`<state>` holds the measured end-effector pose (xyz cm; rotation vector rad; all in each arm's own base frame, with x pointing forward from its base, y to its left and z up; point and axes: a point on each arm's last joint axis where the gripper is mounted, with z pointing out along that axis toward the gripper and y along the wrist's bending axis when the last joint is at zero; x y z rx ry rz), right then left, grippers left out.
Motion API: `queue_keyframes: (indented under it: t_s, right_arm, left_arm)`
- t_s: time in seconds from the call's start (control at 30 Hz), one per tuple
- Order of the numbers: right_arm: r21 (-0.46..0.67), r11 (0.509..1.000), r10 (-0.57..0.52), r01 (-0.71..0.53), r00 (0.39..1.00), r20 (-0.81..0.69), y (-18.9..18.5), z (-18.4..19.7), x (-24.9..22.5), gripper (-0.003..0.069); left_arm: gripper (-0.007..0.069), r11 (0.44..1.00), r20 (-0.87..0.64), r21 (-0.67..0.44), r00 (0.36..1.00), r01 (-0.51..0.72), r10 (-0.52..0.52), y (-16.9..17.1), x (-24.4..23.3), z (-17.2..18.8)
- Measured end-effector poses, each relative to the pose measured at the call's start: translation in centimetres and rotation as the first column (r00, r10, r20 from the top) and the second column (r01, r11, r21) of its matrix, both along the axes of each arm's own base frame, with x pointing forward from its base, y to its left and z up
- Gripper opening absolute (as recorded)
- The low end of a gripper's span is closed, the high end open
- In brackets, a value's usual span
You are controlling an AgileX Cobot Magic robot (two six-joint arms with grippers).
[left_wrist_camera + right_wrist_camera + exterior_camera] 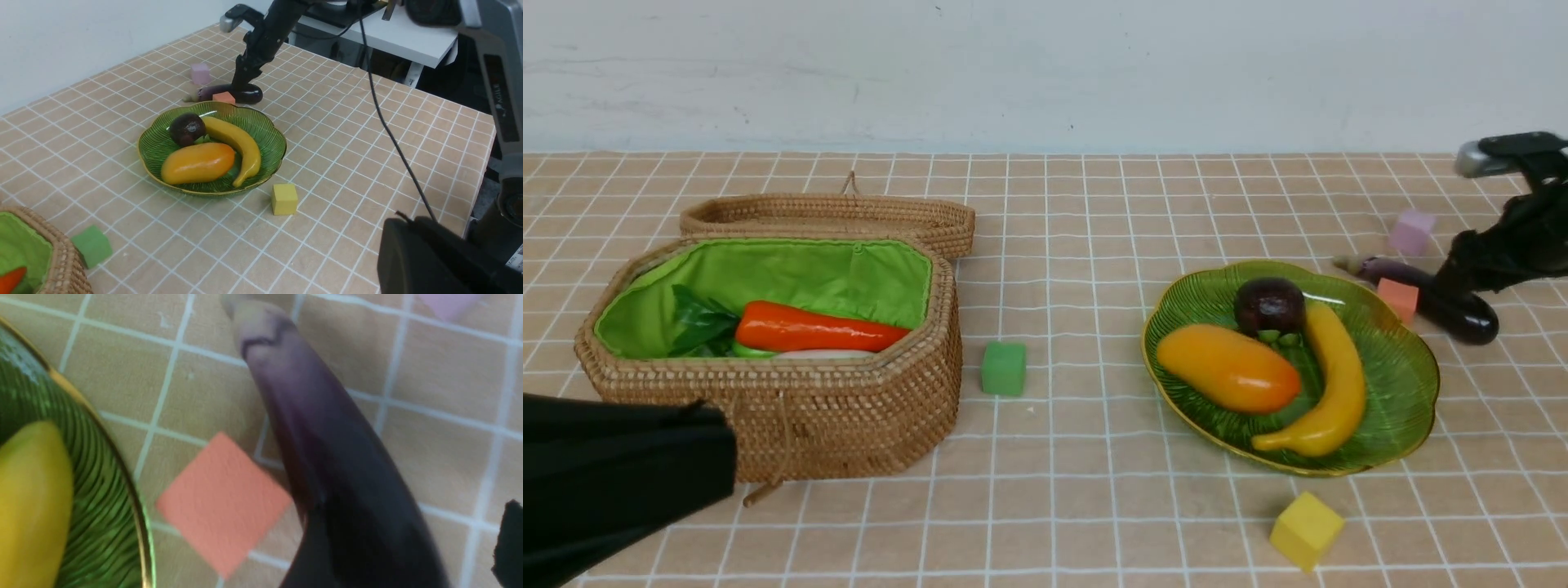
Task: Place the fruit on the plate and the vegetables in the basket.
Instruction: Grab an eggplant with your right arm and place it in the basket on the left.
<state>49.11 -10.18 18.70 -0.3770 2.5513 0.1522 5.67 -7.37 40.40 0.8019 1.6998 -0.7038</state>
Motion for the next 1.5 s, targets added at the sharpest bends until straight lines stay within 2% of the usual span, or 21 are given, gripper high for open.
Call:
queue_keyframes:
  t_s: [0.13,0.23,0.27,0.43,0.6,0.7,0.77,0.83,0.87,0.9,0.97,1.0,1.03,1.1,1.17,1.23,1.33,1.43,1.5]
  right_arm:
    - [-0.004,0.999,0.036,-0.036,0.999,-0.025,0.3,-1.9,0.4,0.0542]
    - [-0.008,0.999,0.038,-0.038,0.999,-0.028,0.3,-2.5,0.5,0.049]
    - [-0.009,0.999,0.038,-0.039,0.999,-0.029,0.3,-2.5,0.5,0.0442]
    - [0.015,1.0,0.027,-0.026,0.998,-0.054,0.4,-2.0,0.2,0.0431]
    - [0.065,0.997,-0.026,0.029,0.999,-0.047,1.0,3.1,-1.2,0.0431]
    - [0.115,0.992,-0.041,0.042,0.999,-0.012,2.6,10.0,-3.8,0.0431]
    - [0.146,0.989,0.019,-0.025,0.999,0.041,5.6,15.1,-6.0,0.0431]
    - [0.166,0.982,0.076,-0.089,0.994,0.084,7.9,16.9,-6.9,0.0431]
    - [0.201,0.961,0.163,-0.191,0.975,0.148,11.4,19.3,-8.2,0.0431]
    - [0.228,0.925,0.263,-0.305,0.944,0.198,15.3,20.7,-9.2,0.0431]
    - [0.255,0.874,0.355,-0.414,0.902,0.246,18.8,21.6,-10.2,0.0431]
    - [0.284,0.798,0.449,-0.532,0.838,0.309,23.0,22.3,-11.3,0.0431]
    - [0.294,0.745,0.5,-0.598,0.794,0.347,25.8,22.4,-12.0,0.0431]
    - [0.296,0.663,0.564,-0.688,0.719,0.406,30.9,22.1,-13.3,0.0431]
    - [0.283,0.616,0.593,-0.735,0.669,0.448,34.9,21.0,-13.9,0.0431]
    - [0.262,0.59,0.612,-0.763,0.635,0.47,38.6,19.0,-14.2,0.0431]
    - [0.193,0.586,0.629,-0.787,0.592,0.504,43.3,15.1,-14.1,0.0431]
    - [0.144,0.61,0.62,-0.779,0.582,0.527,46.0,12.1,-13.8,0.0433]
    - [0.13,0.627,0.609,-0.768,0.587,0.533,46.9,10.9,-13.5,0.0466]
  left_arm:
    - [-0.0006,1.0,0.0,0.0,1.0,0.0,0.0,0.0,0.0,0.0]
    - [-0.0006,1.0,0.0,0.0,1.0,0.0,0.0,0.0,0.0,0.0]
    - [-0.0005,1.0,0.0,0.0,1.0,0.0,0.0,0.0,0.0,0.0]
    - [-0.0003,1.0,-0.004,-0.003,1.0,-0.001,0.001,0.0,0.0,0.0]
    - [-0.0002,0.999,-0.028,0.009,0.999,-0.038,0.038,0.2,0.2,-0.2]
    - [-0.0002,0.991,-0.06,0.03,0.99,-0.128,0.13,0.8,0.7,-0.5]
    - [-0.0002,0.977,-0.072,0.036,0.975,-0.209,0.212,1.3,1.2,-0.6]
    - [-0.0002,0.965,-0.085,0.038,0.961,-0.26,0.262,1.7,1.4,-0.7]
    - [-0.0002,0.947,-0.106,0.037,0.941,-0.319,0.321,2.1,1.7,-0.8]
    - [-0.0002,0.929,-0.123,0.038,0.921,-0.367,0.369,2.4,1.9,-0.9]
    - [-0.0002,0.908,-0.127,0.045,0.899,-0.416,0.418,2.8,2.1,-1.0]
    - [0.0,0.886,-0.141,0.042,0.875,-0.462,0.463,3.2,2.3,-1.0]
    - [0.0,0.872,-0.142,0.045,0.861,-0.487,0.488,3.4,2.4,-1.0]
    - [0.0001,0.851,-0.144,0.048,0.839,-0.523,0.524,3.7,2.5,-1.1]
    - [0.0001,0.84,-0.149,0.046,0.828,-0.54,0.54,3.9,2.6,-1.1]
    - [0.0001,0.837,-0.155,0.042,0.824,-0.545,0.544,3.9,2.6,-1.1]
    - [0.0001,0.836,-0.16,0.041,0.822,-0.547,0.546,3.9,2.6,-1.1]
    - [0.0001,0.836,-0.163,0.043,0.822,-0.547,0.546,3.9,2.6,-1.1]
    - [0.0001,0.836,-0.165,0.044,0.821,-0.547,0.546,3.9,2.6,-1.1]
